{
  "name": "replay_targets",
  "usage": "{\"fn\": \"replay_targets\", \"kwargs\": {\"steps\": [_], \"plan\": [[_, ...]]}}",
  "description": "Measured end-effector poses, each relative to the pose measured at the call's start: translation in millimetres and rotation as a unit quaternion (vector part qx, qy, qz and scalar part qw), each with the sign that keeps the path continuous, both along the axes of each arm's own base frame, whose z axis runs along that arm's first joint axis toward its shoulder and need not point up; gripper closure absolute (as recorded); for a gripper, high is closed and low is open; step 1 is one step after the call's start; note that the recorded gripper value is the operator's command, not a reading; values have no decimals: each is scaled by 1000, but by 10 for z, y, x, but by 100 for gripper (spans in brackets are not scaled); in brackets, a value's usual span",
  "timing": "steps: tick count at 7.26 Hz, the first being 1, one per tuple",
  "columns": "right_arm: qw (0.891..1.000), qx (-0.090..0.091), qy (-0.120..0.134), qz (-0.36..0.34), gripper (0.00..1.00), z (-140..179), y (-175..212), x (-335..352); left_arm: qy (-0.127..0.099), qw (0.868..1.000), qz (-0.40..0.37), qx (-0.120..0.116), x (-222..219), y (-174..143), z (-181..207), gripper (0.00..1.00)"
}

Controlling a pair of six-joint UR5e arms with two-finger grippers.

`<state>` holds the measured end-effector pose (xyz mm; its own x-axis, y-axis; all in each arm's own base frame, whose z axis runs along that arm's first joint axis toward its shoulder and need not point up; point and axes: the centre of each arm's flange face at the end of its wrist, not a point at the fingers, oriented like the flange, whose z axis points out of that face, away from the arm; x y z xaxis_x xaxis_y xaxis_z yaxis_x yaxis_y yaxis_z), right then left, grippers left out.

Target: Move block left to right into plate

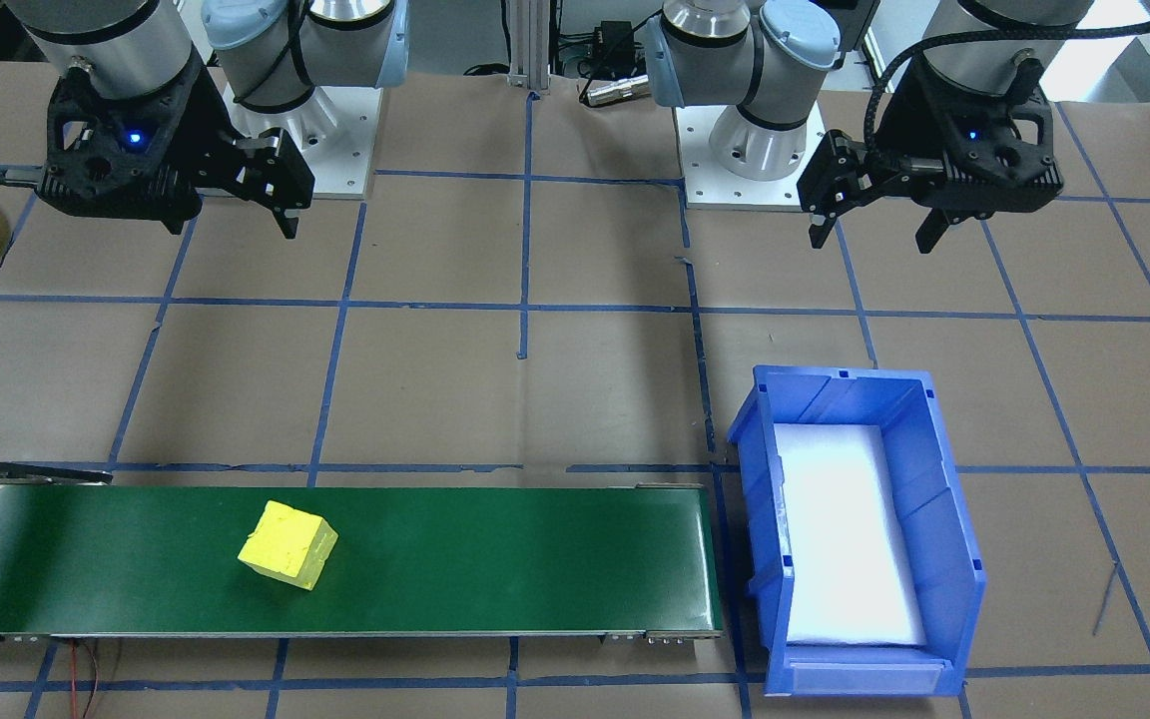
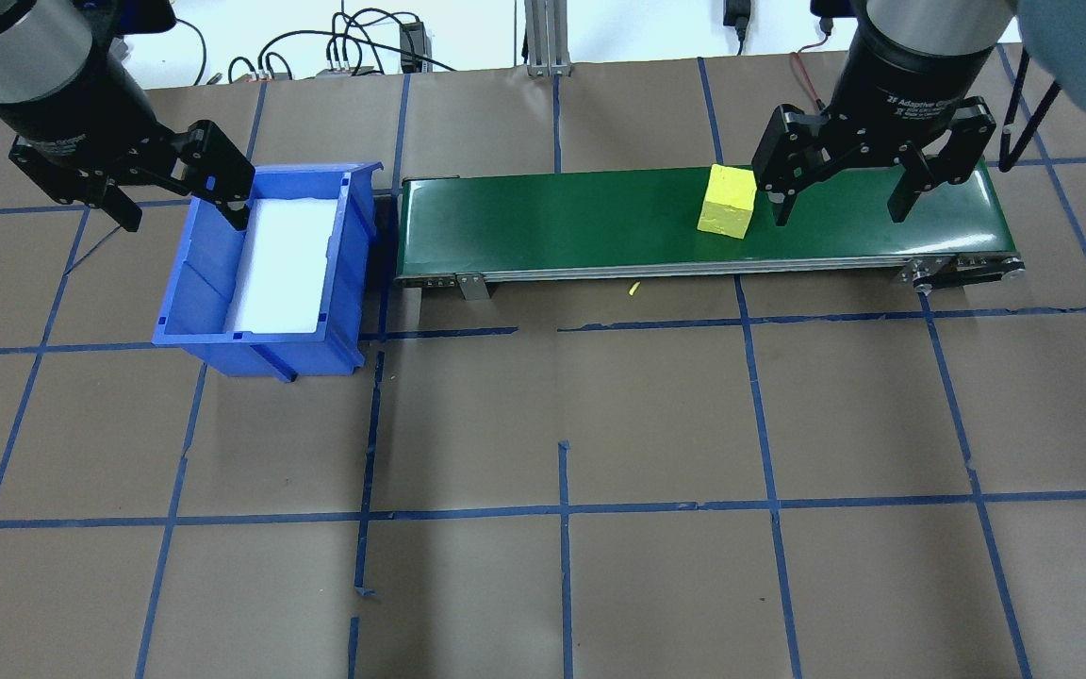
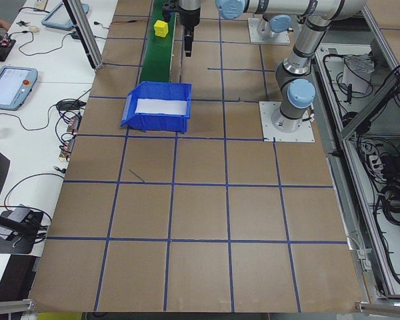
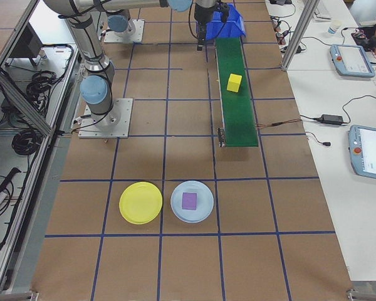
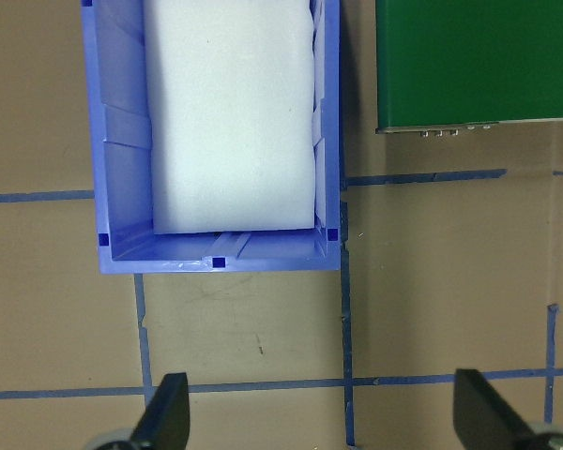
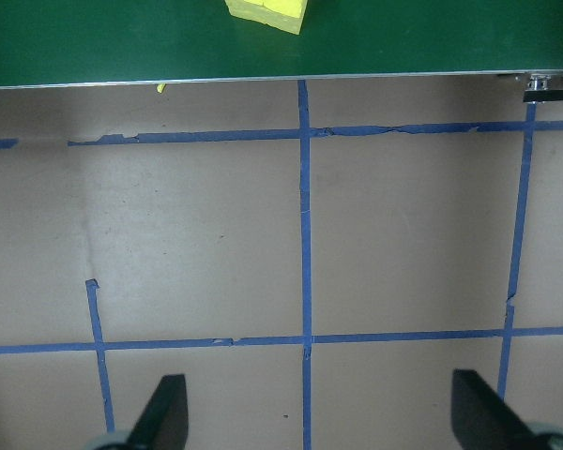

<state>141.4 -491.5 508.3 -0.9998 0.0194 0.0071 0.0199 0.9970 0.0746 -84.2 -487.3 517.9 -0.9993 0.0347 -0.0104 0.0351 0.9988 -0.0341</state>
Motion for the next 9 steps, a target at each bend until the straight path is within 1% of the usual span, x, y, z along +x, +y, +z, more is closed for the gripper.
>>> {"fn": "replay_targets", "kwargs": {"steps": [1,2,3,4,5,7,8,9], "plan": [[1000,0,-2,-2,0,7,1,9,0,1000,0,-1,5,-3,10,0],[1000,3,-2,-1,0,-36,-8,14,0,1000,0,-2,8,-5,13,0],[1000,2,-1,2,0,-134,-55,-9,-1,1000,-1,-4,5,-4,25,0],[1000,-13,-1,0,0,-261,-177,-85,-3,1000,-1,-7,6,-1,54,0],[999,-32,-2,-13,0,-432,-396,-239,-3,1000,-1,-8,7,1,69,0],[996,-59,-22,-58,0,-839,-963,-701,0,1000,-2,-8,-7,1,61,0],[994,-64,-30,-78,0,-1053,-1224,-945,0,1000,-1,-10,0,-6,75,0],[993,-70,-33,-91,1,-1252,-1460,-1148,0,1000,-1,-13,2,-12,95,0]]}}
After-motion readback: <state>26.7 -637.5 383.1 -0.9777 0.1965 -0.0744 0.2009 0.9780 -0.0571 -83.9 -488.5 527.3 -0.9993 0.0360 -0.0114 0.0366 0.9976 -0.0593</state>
